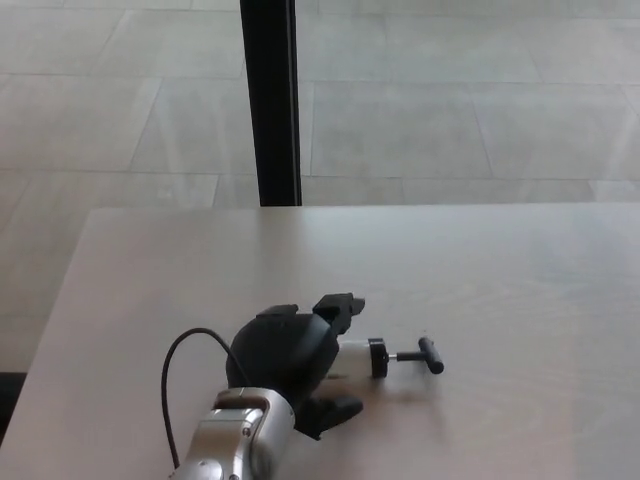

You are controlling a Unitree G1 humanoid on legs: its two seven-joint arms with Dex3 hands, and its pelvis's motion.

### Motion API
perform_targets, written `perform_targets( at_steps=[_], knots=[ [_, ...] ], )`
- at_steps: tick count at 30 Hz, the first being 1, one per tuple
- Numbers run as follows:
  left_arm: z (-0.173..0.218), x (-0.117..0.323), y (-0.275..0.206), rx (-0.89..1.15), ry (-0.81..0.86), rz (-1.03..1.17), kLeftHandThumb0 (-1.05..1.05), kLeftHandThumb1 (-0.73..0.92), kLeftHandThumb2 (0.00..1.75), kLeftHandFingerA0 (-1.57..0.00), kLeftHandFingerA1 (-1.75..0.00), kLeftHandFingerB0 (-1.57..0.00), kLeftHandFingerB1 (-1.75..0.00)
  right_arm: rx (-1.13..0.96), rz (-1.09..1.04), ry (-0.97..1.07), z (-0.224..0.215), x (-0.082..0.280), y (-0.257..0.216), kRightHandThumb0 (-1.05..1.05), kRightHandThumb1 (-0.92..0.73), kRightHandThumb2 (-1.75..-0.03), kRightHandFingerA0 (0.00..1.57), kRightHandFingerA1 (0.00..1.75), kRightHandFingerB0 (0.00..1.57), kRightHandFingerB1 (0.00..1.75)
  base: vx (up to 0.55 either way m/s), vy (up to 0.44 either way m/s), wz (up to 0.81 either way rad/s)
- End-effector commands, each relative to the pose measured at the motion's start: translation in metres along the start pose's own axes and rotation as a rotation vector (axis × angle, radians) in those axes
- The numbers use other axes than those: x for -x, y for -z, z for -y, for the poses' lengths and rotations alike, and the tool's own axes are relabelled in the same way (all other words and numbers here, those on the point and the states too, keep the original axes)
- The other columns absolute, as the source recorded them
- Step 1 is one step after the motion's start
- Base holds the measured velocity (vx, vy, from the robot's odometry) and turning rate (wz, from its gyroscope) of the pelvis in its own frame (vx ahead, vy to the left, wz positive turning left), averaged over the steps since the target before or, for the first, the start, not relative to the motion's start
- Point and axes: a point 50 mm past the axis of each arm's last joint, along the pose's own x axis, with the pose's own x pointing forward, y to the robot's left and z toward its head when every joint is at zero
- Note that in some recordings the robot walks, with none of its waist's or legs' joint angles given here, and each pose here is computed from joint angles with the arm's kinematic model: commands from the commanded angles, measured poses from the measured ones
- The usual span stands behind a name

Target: The robot uses its left hand to lift the air pump kept on the middle of the desk and use the right hand to compress the handle

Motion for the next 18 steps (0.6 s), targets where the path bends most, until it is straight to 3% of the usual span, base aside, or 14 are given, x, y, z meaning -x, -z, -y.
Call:
perform_targets(
  at_steps=[1, 12, 14, 18],
  knots=[
    [-0.014, 0.002, 0.016, -0.110, 0.427, -0.076, -0.90, 0.50, 0.89, 0.00, -0.14, 0.00, 0.00, 0.019, -0.074, -0.007, -0.004, 0.007, 0.016, -0.84, -0.92, -0.77, 0.19, 0.45, 0.36, 0.39, 0.00, 0.000, 0.00],
    [-0.026, 0.005, 0.033, -0.076, 0.433, -0.107, -0.92, 0.53, 0.93, 0.00, -0.14, 0.00, 0.00, 0.017, -0.079, -0.001, -0.002, 0.005, 0.015, -0.83, -0.92, -0.77, 0.18, 0.50, 0.35, 0.40, 0.00, 0.000, 0.00],
    [-0.043, 0.006, 0.044, 0.026, 0.385, -0.098, -0.91, 0.55, 0.90, 0.00, -0.09, 0.00, 0.00, 0.024, -0.076, -0.008, 0.003, 0.005, 0.012, -0.87, -0.92, -0.75, 0.16, 0.49, 0.34, 0.39, 0.00, 0.000, 0.00],
    [-0.069, 0.012, 0.060, 0.201, 0.261, -0.052, -0.86, 0.54, 0.91, 0.00, -0.15, 0.00, -0.05, 0.028, -0.085, 0.001, 0.011, 0.006, 0.011, -0.88, -0.91, -0.75, 0.15, 0.51, 0.34, 0.39, 0.00, 0.000, 0.00]
  ],
)
